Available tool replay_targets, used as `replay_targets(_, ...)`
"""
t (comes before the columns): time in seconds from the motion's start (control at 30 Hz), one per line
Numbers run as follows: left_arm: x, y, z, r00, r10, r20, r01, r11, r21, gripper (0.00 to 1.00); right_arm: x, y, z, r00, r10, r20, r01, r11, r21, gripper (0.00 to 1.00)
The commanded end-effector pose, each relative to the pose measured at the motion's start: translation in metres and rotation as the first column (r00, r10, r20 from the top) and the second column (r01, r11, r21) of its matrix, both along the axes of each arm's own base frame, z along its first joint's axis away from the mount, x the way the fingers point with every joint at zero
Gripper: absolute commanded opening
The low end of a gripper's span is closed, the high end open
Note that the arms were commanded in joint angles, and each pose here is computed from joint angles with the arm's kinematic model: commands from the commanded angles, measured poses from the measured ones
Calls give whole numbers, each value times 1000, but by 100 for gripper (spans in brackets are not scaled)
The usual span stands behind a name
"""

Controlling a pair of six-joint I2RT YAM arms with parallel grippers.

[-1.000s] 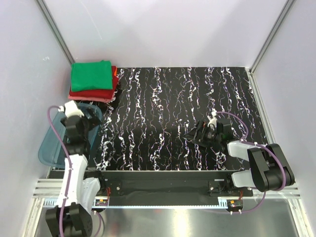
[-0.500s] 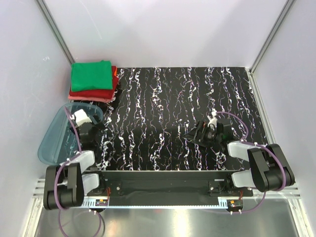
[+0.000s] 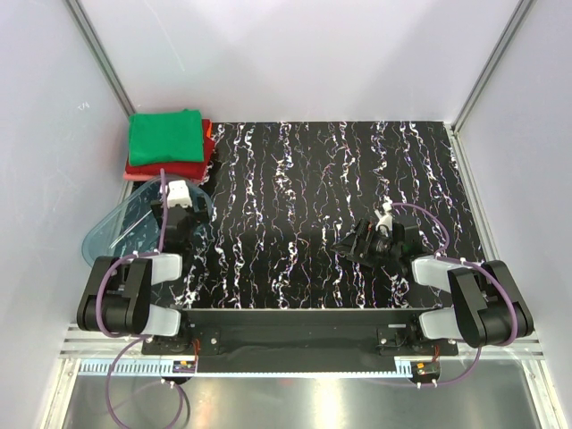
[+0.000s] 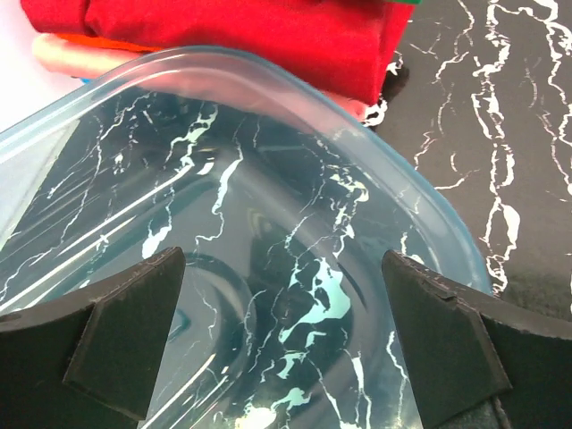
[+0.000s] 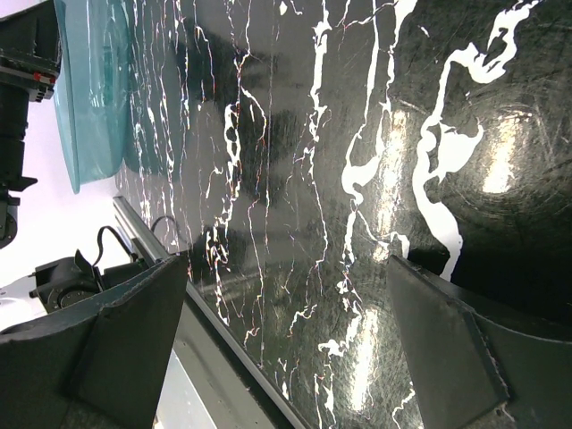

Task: Fold and stack the t-shirts

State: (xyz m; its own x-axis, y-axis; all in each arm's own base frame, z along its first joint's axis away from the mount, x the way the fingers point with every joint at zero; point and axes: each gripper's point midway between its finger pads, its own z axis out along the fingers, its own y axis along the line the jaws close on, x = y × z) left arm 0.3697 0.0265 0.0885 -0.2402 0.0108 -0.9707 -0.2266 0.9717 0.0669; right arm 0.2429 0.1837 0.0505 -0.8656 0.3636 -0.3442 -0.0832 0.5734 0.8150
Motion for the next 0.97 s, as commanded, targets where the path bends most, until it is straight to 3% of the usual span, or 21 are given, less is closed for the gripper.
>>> replay_targets(0.0,1,6,26,994,22,109,-24,1000,17,99,3,5,13,998,21,65,-22,999,23,99)
replay_targets(0.13,-10,11,35,980,69,188,-65,998,-26,99,3,5,12,998,21,63,-23,999,24,99)
replay_targets(0.57,-29,25,43,954,161,252,-156,987,-38,99,3,6,15,997,28,68,-29,999,23,100)
replay_targets(0.93,-22,12,39,966,103,236,-102,995,-17,99,3,6,17,997,21,78,-22,1000,13,100)
